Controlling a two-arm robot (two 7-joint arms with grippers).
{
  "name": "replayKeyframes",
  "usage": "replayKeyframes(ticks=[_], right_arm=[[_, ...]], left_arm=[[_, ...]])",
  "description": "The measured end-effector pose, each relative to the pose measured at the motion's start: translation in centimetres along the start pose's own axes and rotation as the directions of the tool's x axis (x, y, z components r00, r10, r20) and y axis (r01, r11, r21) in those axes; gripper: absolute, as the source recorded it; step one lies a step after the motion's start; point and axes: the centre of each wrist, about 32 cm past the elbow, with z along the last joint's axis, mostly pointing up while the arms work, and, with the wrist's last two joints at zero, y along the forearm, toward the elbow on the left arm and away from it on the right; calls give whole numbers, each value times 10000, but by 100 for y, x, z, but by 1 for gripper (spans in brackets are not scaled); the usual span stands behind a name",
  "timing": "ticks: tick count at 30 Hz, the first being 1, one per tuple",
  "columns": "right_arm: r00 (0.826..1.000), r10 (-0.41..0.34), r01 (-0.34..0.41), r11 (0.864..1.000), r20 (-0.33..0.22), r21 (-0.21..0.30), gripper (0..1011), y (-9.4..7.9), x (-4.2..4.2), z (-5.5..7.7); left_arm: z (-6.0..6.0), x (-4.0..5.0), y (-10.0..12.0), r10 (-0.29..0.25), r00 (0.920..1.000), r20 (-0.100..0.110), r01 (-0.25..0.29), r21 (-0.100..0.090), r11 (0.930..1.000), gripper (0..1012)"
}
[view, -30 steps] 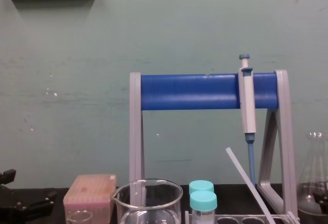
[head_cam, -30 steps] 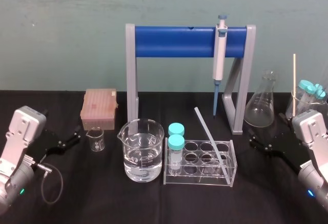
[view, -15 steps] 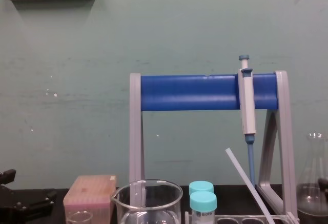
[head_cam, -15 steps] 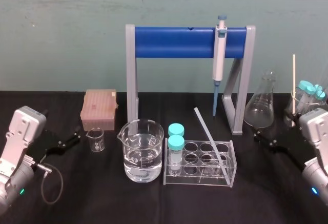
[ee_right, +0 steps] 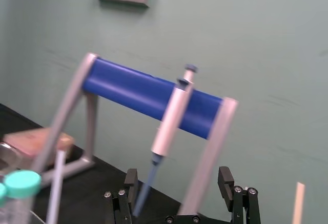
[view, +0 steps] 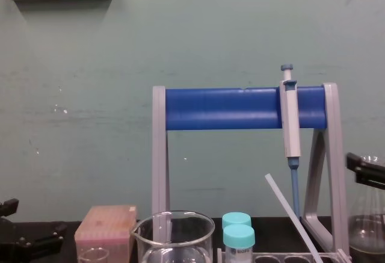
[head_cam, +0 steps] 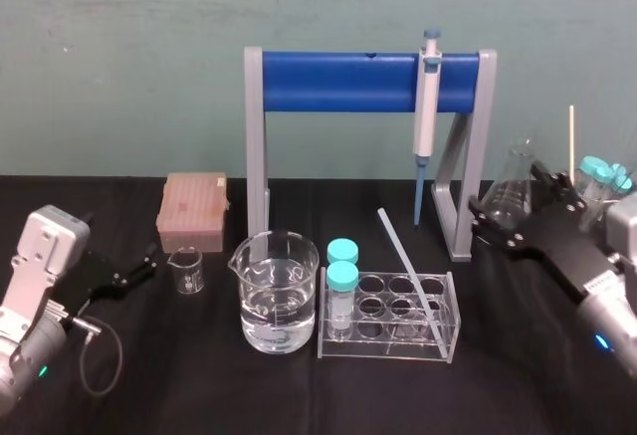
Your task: Pick up the stirring rod with one hand, then place it down.
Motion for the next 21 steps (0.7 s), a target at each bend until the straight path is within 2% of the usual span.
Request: replayKeyframes(ticks=[5, 8, 11, 13, 17, 18, 21], right_arm=[[9935, 927, -916, 9956, -666, 194, 1003, 191, -8, 13], [9870, 1365, -1349, 9906, -847, 247, 1003, 264, -22, 12], [9747, 2000, -1975, 9797, -999, 346, 1003, 346, -54, 11], [9600, 2569, -2531, 9663, -1111, 468, 1003, 413, -99, 17], [9425, 3096, -3051, 9508, -1258, 543, 1003, 467, -150, 25], [9336, 3318, -3276, 9433, -1352, 530, 1003, 486, -176, 23], [9233, 3531, -3502, 9355, -1515, 462, 1003, 502, -205, 17]], left_arm=[[0, 0, 0, 1, 10000, 0, -1, 0, 10000, 1000], [0, 0, 0, 0, 10000, 0, 0, 0, 10000, 1000], [0, 0, 0, 0, 10000, 0, 0, 0, 10000, 1000], [0, 0, 0, 0, 10000, 0, 0, 1, 10000, 1000], [0, 0, 0, 1, 10000, 0, -1, 0, 10000, 1000], [0, 0, 0, 0, 10000, 0, 0, 0, 10000, 1000], [0, 0, 0, 0, 10000, 0, 0, 0, 10000, 1000]])
